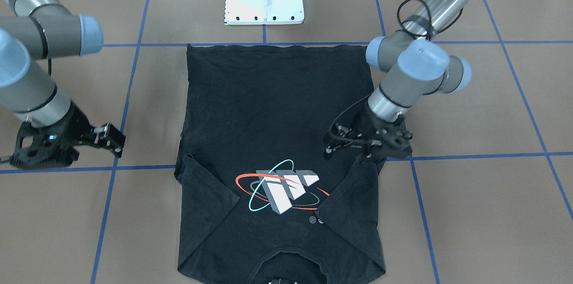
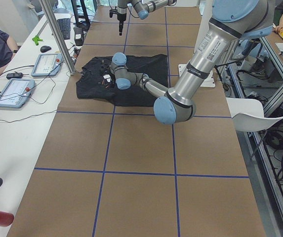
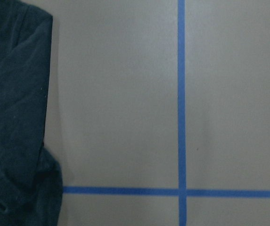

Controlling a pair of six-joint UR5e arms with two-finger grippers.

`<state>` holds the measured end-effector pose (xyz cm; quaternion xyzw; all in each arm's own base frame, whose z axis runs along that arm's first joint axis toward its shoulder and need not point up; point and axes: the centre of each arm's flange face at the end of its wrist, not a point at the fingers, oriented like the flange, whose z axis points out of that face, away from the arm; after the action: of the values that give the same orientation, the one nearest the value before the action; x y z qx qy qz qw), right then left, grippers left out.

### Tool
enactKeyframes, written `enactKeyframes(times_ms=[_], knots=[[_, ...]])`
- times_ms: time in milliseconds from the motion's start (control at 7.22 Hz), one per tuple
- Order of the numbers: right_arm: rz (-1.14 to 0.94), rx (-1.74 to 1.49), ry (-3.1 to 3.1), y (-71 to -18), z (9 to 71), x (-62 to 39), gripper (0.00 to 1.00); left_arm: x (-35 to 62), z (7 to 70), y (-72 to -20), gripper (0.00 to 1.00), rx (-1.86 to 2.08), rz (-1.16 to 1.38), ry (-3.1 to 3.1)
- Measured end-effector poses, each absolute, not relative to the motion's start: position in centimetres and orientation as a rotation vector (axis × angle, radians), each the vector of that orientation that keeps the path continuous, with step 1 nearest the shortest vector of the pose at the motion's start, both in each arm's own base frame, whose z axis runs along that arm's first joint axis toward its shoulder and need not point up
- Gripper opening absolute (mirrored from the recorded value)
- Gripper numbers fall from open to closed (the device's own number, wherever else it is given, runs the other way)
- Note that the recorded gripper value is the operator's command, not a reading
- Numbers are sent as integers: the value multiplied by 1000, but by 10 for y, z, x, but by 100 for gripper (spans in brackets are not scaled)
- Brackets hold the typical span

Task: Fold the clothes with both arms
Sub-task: 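Move both grippers down to the shirt's hem corners nearest the robot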

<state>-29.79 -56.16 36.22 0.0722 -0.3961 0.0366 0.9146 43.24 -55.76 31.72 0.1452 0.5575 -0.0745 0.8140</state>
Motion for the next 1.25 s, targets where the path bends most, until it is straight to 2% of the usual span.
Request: enactKeyframes(times_ms=[692, 969, 1246], knots=[[108, 114, -830, -357, 349, -322, 100, 395, 364, -368, 100, 198, -72, 1169], [104, 103, -822, -304, 345, -330, 100, 419, 361, -311, 100, 121, -81, 1092], [100, 95, -817, -279, 344, -339, 100, 434, 366, -274, 100, 76, -88, 1014]])
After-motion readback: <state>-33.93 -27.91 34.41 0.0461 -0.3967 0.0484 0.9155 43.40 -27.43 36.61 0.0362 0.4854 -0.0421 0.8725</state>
